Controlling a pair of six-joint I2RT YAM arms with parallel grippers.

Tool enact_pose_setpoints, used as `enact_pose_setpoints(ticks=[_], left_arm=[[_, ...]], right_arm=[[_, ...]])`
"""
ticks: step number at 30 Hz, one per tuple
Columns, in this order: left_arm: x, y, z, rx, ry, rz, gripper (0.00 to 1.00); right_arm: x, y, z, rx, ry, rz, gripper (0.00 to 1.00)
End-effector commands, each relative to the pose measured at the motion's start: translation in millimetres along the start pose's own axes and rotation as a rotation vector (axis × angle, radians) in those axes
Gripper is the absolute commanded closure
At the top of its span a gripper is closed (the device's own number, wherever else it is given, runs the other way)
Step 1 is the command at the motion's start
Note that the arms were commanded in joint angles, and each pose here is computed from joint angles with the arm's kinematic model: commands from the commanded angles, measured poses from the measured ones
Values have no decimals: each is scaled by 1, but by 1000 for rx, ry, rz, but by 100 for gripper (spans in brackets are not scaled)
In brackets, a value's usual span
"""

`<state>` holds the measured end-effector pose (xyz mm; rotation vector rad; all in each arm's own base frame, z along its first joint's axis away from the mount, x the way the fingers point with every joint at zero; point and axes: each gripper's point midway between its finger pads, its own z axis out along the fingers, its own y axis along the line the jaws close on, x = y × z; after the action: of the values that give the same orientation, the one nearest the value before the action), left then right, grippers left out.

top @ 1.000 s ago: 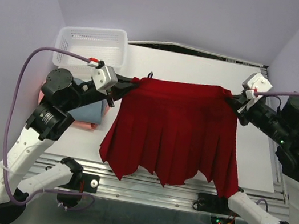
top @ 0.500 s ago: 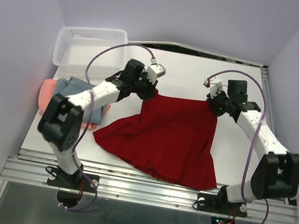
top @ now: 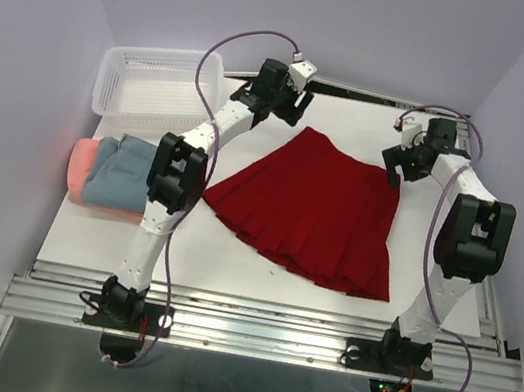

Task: Fold and stack the skirts
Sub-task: Flatten the skirt out

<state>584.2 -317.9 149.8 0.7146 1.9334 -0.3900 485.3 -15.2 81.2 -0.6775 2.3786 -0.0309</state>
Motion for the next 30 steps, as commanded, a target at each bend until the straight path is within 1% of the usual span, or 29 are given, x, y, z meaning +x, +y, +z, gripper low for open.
enact_pose_setpoints(ticks=[1, 3, 4, 5, 6, 7, 8, 9, 10, 11, 12, 13, 14, 15, 16, 18, 19, 21, 22, 27, 30], left_arm=[[-66, 34, -46, -129, -90, 58, 16], [-72, 26, -79, -123, -87, 66, 17], [-66, 14, -100, -97, -62, 73, 17], [-58, 7, -109, -75, -36, 73, 18], [-51, -2, -119, -48, -18, 73, 19], [-15, -13, -123, -20, 76, 61, 22], [-17, -21, -141, -7, 78, 46, 24], [7, -34, -152, 45, 140, 22, 29], [18, -41, -158, 65, 171, -3, 32], [31, -48, -162, 91, 206, -13, 34], [42, -55, -167, 117, 239, -24, 37], [65, -67, -175, 163, 305, -42, 42], [76, -76, -178, 198, 333, -32, 45], [84, -80, -180, 208, 354, -28, 47], [101, -86, -184, 227, 396, -38, 49], [116, -96, -186, 263, 436, -51, 50], [125, -98, -187, 274, 473, -67, 53], [142, -100, -181, 282, 530, -92, 54], [151, -99, -176, 283, 566, -99, 58], [177, -84, -152, 239, 641, -109, 65], [192, -67, -128, 210, 691, -114, 68]], right_arm=[[-25, -23, -35, 38, -33, 46, 7], [-43, -34, -57, 57, -81, 14, 7], [-45, -32, -67, 41, -79, -33, 10], [-44, -29, -68, 23, -77, -57, 13], [-50, -21, -76, -18, -104, -99, 17], [-43, -11, -78, -64, -82, -100, 21], [-41, -6, -79, -92, -75, -107, 28], [-34, 9, -74, -171, -36, -142, 31], [-26, 15, -71, -210, -4, -141, 34], [-23, 25, -67, -247, 21, -150, 39], [-16, 28, -62, -274, 50, -155, 41], [-5, 40, -53, -327, 106, -155, 43], [-2, 46, -48, -344, 127, -165, 44], [5, 47, -43, -355, 154, -167, 45], [14, 53, -34, -376, 191, -174, 45], [28, 52, -26, -375, 244, -186, 46], [36, 51, -21, -373, 268, -203, 47], [59, 51, -13, -370, 341, -221, 50], [64, 50, -10, -366, 351, -240, 50], [97, 62, -17, -380, 409, -265, 50], [121, 79, -28, -439, 463, -256, 50]])
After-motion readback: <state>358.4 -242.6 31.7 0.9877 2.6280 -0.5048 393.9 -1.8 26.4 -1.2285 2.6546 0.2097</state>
